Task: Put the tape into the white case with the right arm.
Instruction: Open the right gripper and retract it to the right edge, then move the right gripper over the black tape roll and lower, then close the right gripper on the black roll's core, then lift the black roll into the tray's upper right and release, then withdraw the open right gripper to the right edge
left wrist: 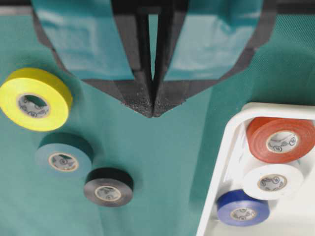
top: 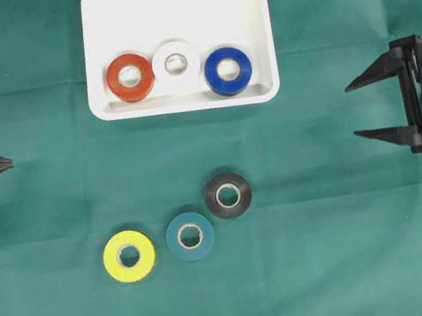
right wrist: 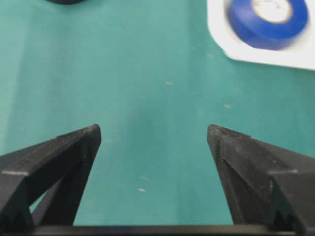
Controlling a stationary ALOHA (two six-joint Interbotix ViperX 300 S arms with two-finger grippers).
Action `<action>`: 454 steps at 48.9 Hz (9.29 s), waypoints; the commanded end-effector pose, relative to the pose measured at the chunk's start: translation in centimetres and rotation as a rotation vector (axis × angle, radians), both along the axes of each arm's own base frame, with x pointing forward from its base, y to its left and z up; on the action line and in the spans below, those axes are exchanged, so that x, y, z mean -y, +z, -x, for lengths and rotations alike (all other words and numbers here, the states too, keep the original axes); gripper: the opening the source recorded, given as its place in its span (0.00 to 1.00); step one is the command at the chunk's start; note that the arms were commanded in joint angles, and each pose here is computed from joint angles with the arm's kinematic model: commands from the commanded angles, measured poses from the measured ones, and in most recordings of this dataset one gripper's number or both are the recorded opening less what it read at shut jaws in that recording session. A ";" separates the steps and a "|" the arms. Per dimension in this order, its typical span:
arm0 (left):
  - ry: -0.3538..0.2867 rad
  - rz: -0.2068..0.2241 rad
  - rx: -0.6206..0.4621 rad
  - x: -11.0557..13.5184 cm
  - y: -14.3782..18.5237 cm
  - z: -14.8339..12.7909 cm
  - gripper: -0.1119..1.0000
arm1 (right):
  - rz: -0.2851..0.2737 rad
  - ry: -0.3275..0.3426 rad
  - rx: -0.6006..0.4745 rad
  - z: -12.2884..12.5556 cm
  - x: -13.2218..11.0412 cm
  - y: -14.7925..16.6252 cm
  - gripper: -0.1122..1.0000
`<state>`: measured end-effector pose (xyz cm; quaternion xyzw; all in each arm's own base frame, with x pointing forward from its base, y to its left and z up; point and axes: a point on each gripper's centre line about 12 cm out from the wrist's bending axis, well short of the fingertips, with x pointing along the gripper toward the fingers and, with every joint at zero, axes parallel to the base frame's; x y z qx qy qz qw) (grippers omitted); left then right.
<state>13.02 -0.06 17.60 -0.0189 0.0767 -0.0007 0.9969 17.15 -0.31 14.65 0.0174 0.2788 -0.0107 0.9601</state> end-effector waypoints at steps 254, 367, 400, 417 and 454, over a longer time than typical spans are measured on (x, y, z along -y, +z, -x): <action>0.003 0.000 0.006 0.0 0.3 -0.1 0.11 | 0.097 0.099 -0.144 -22.6 -3.1 2.9 0.12; 0.003 0.000 0.008 0.0 0.3 -0.1 0.11 | 0.049 -0.303 -0.154 -11.0 9.8 2.6 0.56; 0.005 -0.002 0.008 -0.1 0.3 -0.1 0.11 | -0.025 -0.329 -0.068 -4.3 7.1 1.8 0.56; 0.005 0.000 0.008 -0.1 0.3 -0.1 0.11 | -0.040 -0.242 -0.049 -4.6 5.0 1.8 0.56; 0.003 0.000 0.008 0.0 0.3 -0.1 0.11 | -0.021 0.085 -0.089 -4.6 -2.1 0.8 0.55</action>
